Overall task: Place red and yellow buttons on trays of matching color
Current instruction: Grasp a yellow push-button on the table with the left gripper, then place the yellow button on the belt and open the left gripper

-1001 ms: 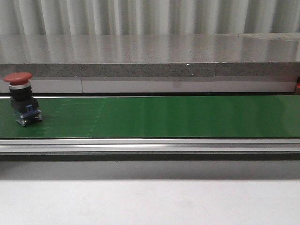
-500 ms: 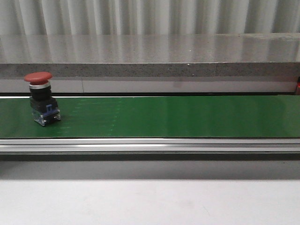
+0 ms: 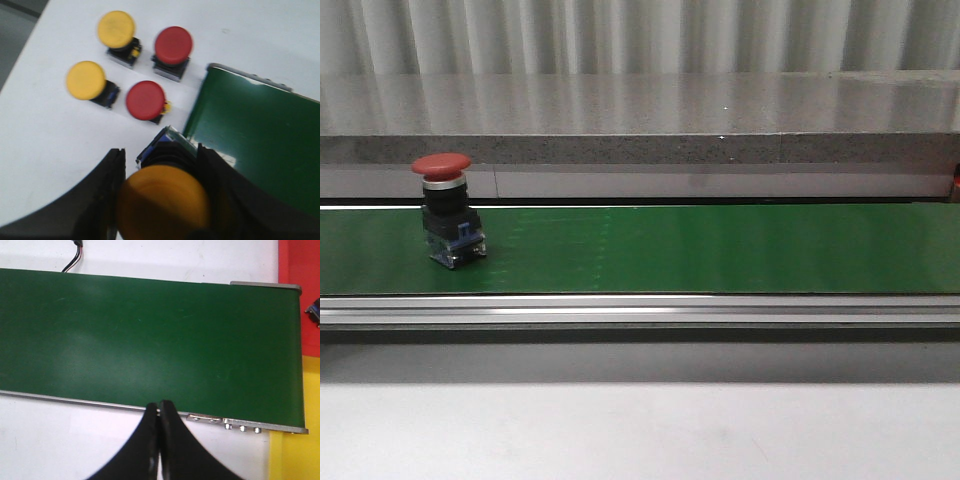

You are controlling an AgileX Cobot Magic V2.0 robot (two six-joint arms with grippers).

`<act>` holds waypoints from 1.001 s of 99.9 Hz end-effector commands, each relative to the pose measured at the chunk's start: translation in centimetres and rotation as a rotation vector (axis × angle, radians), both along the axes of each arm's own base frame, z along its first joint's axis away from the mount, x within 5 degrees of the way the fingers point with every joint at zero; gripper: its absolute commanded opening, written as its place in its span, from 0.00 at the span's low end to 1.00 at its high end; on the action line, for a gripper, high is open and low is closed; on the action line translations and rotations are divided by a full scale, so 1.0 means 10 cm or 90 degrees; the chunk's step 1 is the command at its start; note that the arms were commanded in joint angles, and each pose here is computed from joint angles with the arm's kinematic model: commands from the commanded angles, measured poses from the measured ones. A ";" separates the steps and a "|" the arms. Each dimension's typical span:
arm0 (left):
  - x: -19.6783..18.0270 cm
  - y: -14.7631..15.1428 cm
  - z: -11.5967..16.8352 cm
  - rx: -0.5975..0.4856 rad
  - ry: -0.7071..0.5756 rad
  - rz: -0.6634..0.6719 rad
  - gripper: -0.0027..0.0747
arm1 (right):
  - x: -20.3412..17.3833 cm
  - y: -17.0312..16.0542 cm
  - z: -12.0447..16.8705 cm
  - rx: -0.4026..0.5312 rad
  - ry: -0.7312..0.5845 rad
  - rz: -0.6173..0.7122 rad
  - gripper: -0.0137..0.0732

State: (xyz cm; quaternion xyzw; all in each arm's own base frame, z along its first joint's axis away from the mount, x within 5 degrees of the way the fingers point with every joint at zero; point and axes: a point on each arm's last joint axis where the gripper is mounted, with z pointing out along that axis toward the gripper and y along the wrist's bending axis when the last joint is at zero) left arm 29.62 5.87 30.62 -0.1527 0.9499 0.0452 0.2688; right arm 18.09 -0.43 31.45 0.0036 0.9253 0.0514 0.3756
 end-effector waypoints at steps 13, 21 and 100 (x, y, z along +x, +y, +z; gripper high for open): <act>0.13 -0.34 0.03 0.010 -0.018 -0.088 0.01 | 0.01 0.00 0.13 -0.003 -0.052 -0.003 0.08; 0.18 -0.39 -0.04 0.009 -0.004 -0.099 0.01 | 0.01 0.00 0.13 -0.003 -0.052 -0.003 0.08; 0.30 -0.55 -0.22 -0.043 0.030 -0.160 0.77 | 0.01 0.00 0.13 -0.003 -0.052 -0.003 0.08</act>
